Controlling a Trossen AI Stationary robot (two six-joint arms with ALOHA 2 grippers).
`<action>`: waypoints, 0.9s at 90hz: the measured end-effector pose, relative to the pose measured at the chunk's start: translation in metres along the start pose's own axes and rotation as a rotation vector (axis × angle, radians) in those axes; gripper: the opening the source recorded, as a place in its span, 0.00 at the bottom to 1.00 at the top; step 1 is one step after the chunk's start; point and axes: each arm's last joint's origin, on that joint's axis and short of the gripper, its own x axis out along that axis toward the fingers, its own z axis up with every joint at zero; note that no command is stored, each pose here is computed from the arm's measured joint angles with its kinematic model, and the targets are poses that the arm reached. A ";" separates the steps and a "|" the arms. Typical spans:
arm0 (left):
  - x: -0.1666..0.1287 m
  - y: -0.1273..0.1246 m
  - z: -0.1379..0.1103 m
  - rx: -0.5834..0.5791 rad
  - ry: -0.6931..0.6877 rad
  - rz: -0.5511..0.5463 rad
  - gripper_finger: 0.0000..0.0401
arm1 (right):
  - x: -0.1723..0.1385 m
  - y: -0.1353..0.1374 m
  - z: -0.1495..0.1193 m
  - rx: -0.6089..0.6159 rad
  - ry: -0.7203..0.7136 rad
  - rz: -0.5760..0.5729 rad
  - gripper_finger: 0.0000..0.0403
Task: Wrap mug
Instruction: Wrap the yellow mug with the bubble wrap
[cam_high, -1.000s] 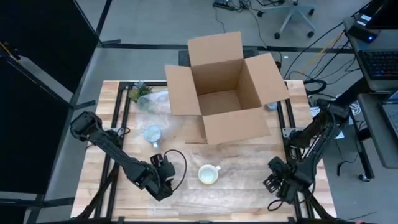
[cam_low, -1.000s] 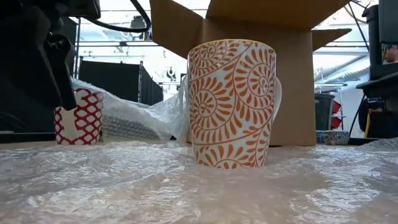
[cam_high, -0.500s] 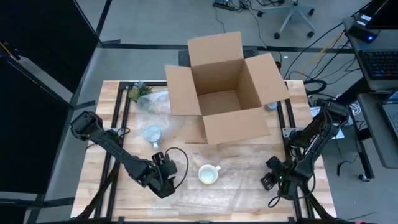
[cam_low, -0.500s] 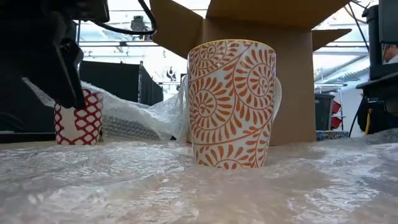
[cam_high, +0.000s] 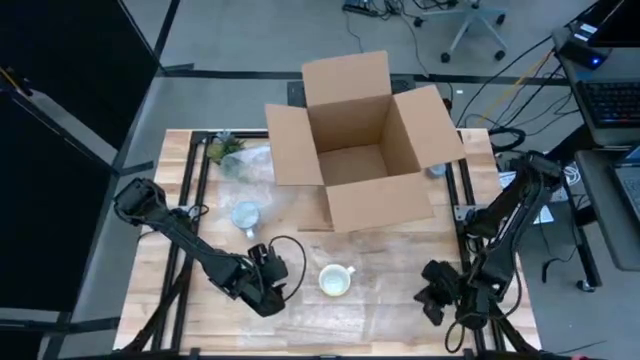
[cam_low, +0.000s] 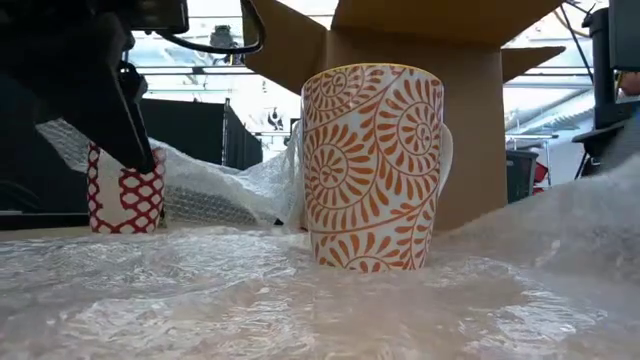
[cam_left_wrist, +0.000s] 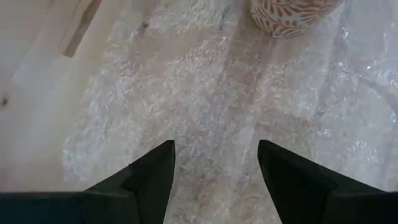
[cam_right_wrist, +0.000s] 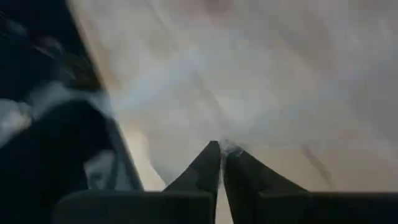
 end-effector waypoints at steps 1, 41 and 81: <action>0.000 0.000 0.001 0.000 -0.003 -0.003 0.54 | 0.000 0.002 0.002 -0.012 -0.015 0.006 0.00; 0.006 -0.002 0.029 0.056 -0.157 -0.105 0.54 | 0.040 0.044 0.087 -0.345 -0.298 0.215 0.00; 0.010 0.003 0.041 0.068 -0.203 -0.105 0.54 | 0.114 0.033 0.125 -0.453 -0.351 0.264 0.00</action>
